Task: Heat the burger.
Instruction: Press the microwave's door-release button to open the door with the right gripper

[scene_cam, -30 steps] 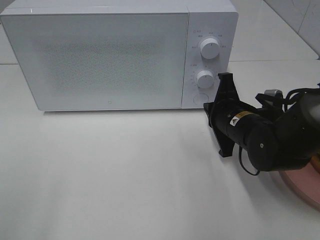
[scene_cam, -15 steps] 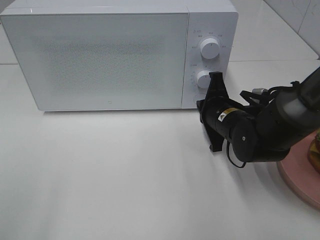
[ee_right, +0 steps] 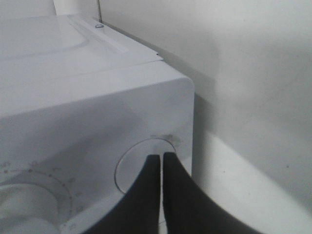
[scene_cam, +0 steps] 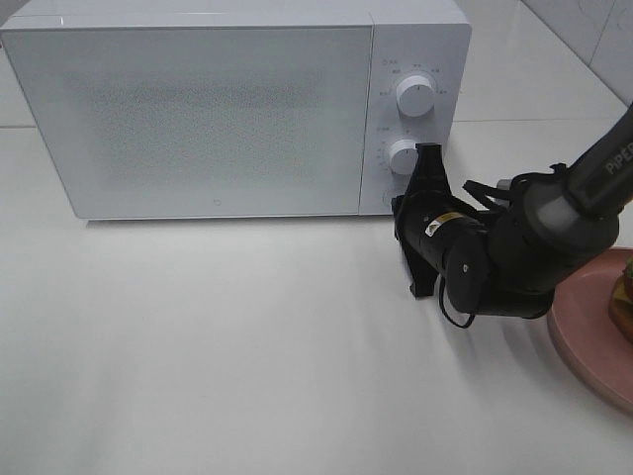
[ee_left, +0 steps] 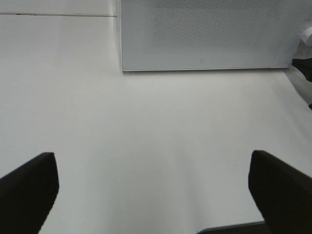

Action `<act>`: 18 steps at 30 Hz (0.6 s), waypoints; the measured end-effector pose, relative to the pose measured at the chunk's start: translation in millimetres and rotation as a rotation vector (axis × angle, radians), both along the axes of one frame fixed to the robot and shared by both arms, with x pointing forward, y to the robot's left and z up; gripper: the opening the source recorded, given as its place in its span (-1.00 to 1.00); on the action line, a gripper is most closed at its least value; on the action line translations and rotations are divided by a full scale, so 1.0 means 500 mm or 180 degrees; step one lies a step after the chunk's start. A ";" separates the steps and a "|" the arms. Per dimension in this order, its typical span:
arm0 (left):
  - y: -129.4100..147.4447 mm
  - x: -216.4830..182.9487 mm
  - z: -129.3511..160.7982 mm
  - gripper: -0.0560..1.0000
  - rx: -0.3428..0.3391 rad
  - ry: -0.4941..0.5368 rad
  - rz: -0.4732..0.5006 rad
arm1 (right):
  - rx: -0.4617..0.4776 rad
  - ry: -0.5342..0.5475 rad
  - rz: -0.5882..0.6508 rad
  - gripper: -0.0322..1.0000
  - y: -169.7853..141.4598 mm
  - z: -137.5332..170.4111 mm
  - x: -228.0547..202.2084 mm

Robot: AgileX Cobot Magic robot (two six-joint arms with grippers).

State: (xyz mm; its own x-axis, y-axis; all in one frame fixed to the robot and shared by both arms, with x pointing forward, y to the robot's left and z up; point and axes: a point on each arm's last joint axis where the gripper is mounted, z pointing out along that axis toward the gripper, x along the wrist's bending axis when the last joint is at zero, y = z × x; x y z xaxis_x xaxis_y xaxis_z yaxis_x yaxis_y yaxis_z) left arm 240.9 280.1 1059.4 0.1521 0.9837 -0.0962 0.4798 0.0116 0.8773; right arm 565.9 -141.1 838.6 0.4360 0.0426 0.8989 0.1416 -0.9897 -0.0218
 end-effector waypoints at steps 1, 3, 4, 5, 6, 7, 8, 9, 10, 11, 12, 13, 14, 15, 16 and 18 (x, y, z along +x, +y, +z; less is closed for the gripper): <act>0.000 0.000 0.000 0.96 0.0000 0.0000 0.0000 | 0.0000 0.0000 0.0000 -0.92 0.000 0.000 0.000; 0.000 0.000 0.000 0.96 0.0000 0.0000 0.0000 | 0.0003 -0.0003 -0.0015 -0.92 0.000 0.001 0.001; 0.000 0.000 0.000 0.96 0.0000 0.0000 0.0000 | 0.0013 -0.0029 -0.0033 -0.92 0.001 0.003 0.005; 0.000 0.000 0.000 0.96 0.0000 0.0000 0.0000 | 0.0009 -0.0062 -0.0043 -0.92 -0.001 0.005 0.008; 0.000 0.000 0.000 0.96 0.0000 0.0000 0.0000 | 0.0009 -0.0062 -0.0043 -0.92 -0.001 0.005 0.008; 0.000 0.000 0.000 0.96 0.0000 0.0000 0.0000 | 0.0004 -0.0069 -0.0050 -0.92 -0.003 0.006 0.009; 0.000 0.000 0.000 0.96 0.0000 0.0000 0.0000 | 0.0004 -0.0069 -0.0050 -0.92 -0.003 0.006 0.009; 0.000 0.000 0.000 0.96 0.0000 0.0000 0.0000 | -0.0022 -0.0076 -0.0047 -0.92 -0.004 0.004 0.010; 0.000 0.000 0.000 0.96 0.0000 0.0000 0.0000 | -0.0043 -0.0085 -0.0047 -0.92 -0.005 0.004 0.011; 0.000 0.000 0.000 0.96 0.0000 0.0000 0.0000 | -0.0043 -0.0085 -0.0047 -0.92 -0.005 0.004 0.011; 0.000 0.000 0.000 0.96 0.0000 0.0000 0.0000 | -0.0048 -0.0085 -0.0047 -0.92 -0.005 0.004 0.011; 0.000 0.000 0.000 0.96 0.0000 0.0000 0.0000 | -0.0048 -0.0085 -0.0047 -0.92 -0.005 0.004 0.011; 0.000 0.000 0.000 0.96 0.0000 0.0000 0.0000 | -0.0056 -0.0089 -0.0043 -0.92 -0.005 0.004 0.011; 0.000 0.000 0.000 0.96 0.0000 0.0000 0.0000 | -0.0055 -0.0102 -0.0048 -0.92 -0.005 0.004 0.011; 0.000 0.000 0.000 0.96 0.0000 0.0000 0.0000 | -0.0055 -0.0102 -0.0048 -0.92 -0.005 0.004 0.011; 0.000 0.000 0.000 0.96 0.0000 0.0000 0.0000 | -0.0065 -0.0148 -0.0036 -0.92 -0.005 0.004 0.012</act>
